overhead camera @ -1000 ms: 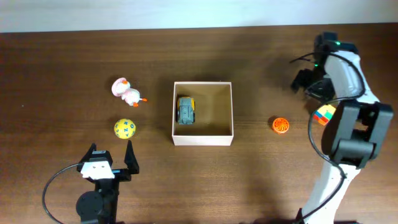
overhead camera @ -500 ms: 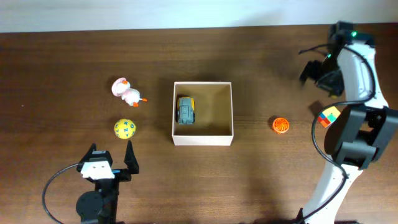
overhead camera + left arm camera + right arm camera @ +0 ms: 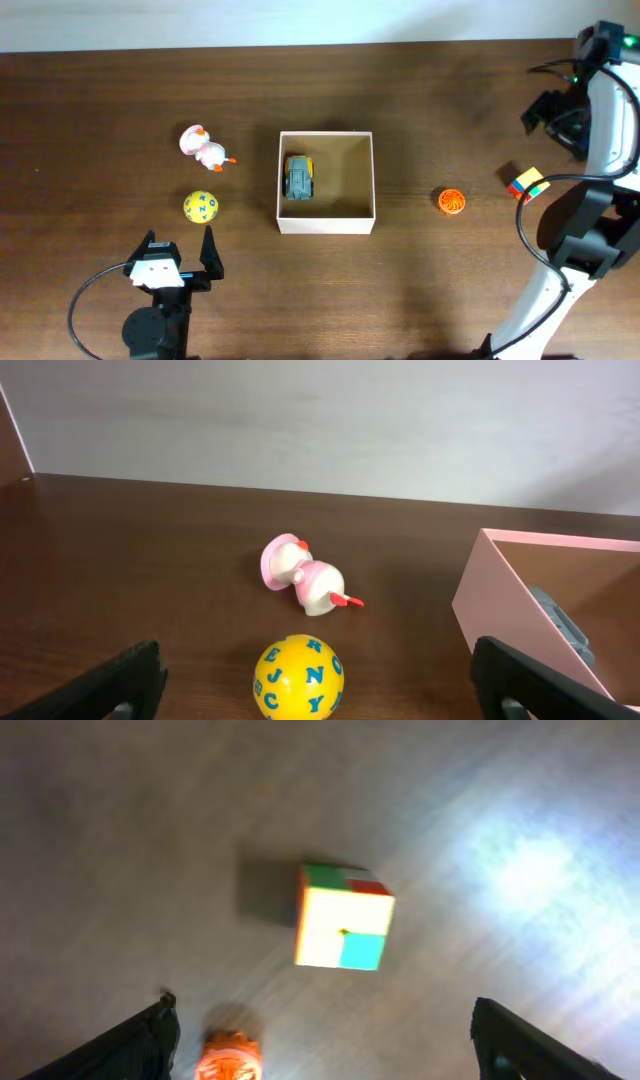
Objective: Pack container
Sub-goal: 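Withdraw the right gripper and move toward the puzzle cube, then lower the right gripper onto the puzzle cube and grasp it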
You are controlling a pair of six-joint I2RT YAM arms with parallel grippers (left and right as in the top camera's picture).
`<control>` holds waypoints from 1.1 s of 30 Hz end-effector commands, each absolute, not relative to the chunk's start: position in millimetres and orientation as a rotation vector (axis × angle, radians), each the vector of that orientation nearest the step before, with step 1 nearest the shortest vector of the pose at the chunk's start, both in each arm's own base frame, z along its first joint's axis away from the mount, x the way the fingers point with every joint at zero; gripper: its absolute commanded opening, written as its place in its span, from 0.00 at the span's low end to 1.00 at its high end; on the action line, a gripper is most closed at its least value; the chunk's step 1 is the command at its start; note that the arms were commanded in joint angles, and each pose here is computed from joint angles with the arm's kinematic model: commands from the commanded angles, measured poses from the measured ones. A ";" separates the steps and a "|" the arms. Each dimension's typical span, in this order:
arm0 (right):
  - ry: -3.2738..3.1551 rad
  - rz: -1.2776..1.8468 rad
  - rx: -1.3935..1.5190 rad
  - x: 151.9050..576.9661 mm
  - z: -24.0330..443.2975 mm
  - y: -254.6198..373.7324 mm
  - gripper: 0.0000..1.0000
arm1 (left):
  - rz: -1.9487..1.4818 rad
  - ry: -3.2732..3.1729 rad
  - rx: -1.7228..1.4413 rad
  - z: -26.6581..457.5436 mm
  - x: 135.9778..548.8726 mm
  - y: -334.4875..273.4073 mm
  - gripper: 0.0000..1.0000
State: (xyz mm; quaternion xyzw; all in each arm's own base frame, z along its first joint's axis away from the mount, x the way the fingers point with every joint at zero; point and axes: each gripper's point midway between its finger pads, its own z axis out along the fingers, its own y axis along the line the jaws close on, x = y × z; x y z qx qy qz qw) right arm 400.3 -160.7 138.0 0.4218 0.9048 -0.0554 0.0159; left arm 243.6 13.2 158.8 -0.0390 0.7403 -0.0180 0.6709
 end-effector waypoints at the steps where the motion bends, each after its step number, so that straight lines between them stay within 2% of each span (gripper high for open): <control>1: 2.783 -0.245 1.398 388.7 138.2 -166.8 0.88 | -0.024 1.664 -0.073 157.9 243.6 13.4 0.99; 11: 2.883 -0.271 1.469 365.5 84.8 -160.0 0.88 | -0.024 1.664 -0.073 157.9 243.6 13.4 0.99; 25: 2.866 -0.184 1.471 365.3 17.4 -153.9 0.88 | -0.024 1.665 -0.073 157.8 243.6 13.4 0.99; 33: 2.908 -0.038 1.194 385.1 -7.6 -146.7 0.88 | -0.024 1.664 -0.073 157.9 243.6 13.4 0.99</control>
